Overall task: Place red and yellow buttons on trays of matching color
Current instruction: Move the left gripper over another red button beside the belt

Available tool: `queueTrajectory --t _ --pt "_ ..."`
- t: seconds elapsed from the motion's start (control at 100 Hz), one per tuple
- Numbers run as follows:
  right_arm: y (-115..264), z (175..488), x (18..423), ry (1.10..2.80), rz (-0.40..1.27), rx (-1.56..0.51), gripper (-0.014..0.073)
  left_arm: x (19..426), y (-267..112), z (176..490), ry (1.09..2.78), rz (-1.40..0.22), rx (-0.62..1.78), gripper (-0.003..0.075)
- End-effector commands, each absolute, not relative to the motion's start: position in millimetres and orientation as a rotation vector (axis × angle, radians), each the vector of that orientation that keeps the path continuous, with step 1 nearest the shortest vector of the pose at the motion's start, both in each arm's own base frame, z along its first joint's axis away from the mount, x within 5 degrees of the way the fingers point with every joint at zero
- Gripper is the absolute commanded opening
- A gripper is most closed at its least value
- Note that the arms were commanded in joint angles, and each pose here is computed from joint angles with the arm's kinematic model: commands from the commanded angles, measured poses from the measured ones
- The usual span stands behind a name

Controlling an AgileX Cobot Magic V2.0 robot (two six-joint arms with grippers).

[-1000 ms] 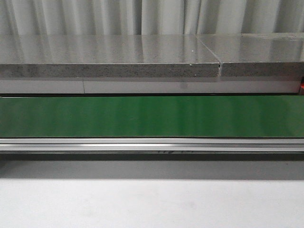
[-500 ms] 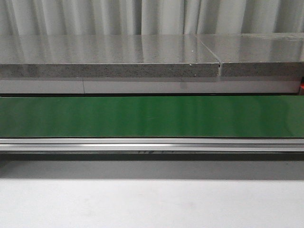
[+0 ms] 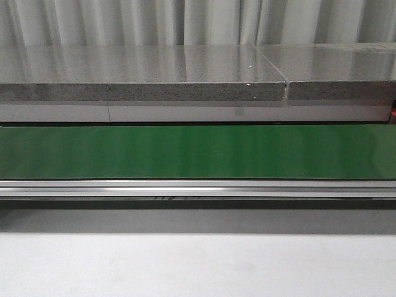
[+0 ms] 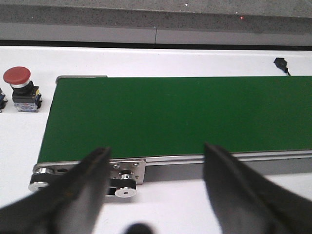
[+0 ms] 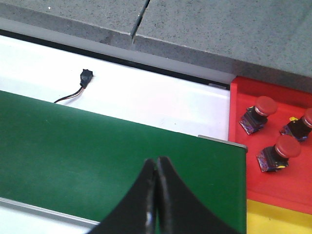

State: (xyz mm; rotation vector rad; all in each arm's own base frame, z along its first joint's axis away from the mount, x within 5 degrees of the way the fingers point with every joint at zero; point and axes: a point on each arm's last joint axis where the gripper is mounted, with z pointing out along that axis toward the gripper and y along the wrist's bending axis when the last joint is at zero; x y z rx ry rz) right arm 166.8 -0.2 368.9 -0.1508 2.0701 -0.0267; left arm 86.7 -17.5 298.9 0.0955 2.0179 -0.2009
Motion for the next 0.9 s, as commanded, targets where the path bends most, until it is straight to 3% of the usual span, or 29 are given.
queueTrajectory --t 0.0,0.06,0.21,0.42,0.7,0.89 --pt "-1 383 167 1.979 -0.042 -0.139 -0.0068 89 -18 311 1.94 -0.212 0.087 0.0685" --pt "-1 383 167 1.979 -0.042 -0.139 -0.0068 89 -18 311 1.94 -0.212 0.087 0.0708" --pt "-1 383 167 1.979 -0.042 -0.139 -0.0068 90 -17 313 1.925 -0.213 0.073 0.0645" --pt "-1 383 167 1.979 -0.042 -0.139 -0.0068 107 -2 333 1.904 -0.174 -0.233 0.0643" --pt "-1 383 167 1.979 -0.042 -0.139 -0.0068 170 25 360 1.955 -0.069 -0.46 0.0642" --pt "-1 383 167 1.979 -0.042 -0.139 -0.0068 226 49 355 2.033 -0.067 -0.608 0.0642"
